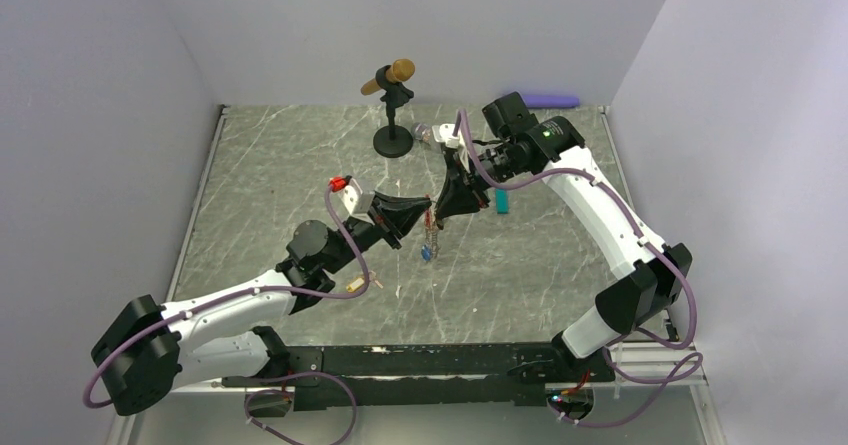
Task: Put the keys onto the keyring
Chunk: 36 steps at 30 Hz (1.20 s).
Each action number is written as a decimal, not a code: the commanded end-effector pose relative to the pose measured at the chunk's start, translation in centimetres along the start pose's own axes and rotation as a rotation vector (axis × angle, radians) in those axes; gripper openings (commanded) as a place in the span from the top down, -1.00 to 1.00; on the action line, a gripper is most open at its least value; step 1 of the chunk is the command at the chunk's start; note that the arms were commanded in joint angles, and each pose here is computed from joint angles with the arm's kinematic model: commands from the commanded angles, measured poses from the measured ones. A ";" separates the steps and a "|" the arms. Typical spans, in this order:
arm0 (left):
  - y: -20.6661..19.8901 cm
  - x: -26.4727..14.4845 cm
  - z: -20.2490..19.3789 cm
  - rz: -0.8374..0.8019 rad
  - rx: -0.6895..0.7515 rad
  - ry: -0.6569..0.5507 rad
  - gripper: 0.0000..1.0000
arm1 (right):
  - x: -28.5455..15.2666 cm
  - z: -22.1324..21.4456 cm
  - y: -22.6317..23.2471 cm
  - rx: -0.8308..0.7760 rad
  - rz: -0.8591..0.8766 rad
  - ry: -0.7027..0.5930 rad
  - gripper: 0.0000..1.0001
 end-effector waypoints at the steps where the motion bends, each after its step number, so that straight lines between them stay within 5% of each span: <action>1: 0.1 0.8 2.3 0.038 0.046 -0.059 1.00 | -0.3 1.6 1.0 -0.006 0.044 -0.074 0.56; 16: 0.0 1.2 1.7 0.059 0.087 -0.028 1.00 | -0.4 1.5 -0.1 0.071 0.033 -0.112 0.57; 23: -0.3 1.1 1.5 0.052 0.086 -0.026 1.00 | -0.2 1.0 -0.5 0.106 0.026 -0.113 0.83; 31: -0.3 1.0 1.7 0.050 0.084 -0.033 1.00 | -0.1 0.4 -0.6 0.110 0.016 -0.098 0.74; 34: -0.4 0.9 1.8 0.049 0.080 -0.038 1.00 | -0.1 0.5 -0.5 0.103 0.015 -0.098 1.00; 36: -0.4 1.0 1.8 0.049 0.078 -0.037 1.00 | -0.2 0.6 -0.4 0.092 0.017 -0.094 1.00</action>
Point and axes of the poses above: each gripper's point midway between its finger pads, its own x axis out along the fingers, its own y axis along the line the jaws close on, z = x × y, the point moved 4 cm from there along -x, back along the fingers, and after that the axes turned 2 degrees about -x, right-handed, at the moved point
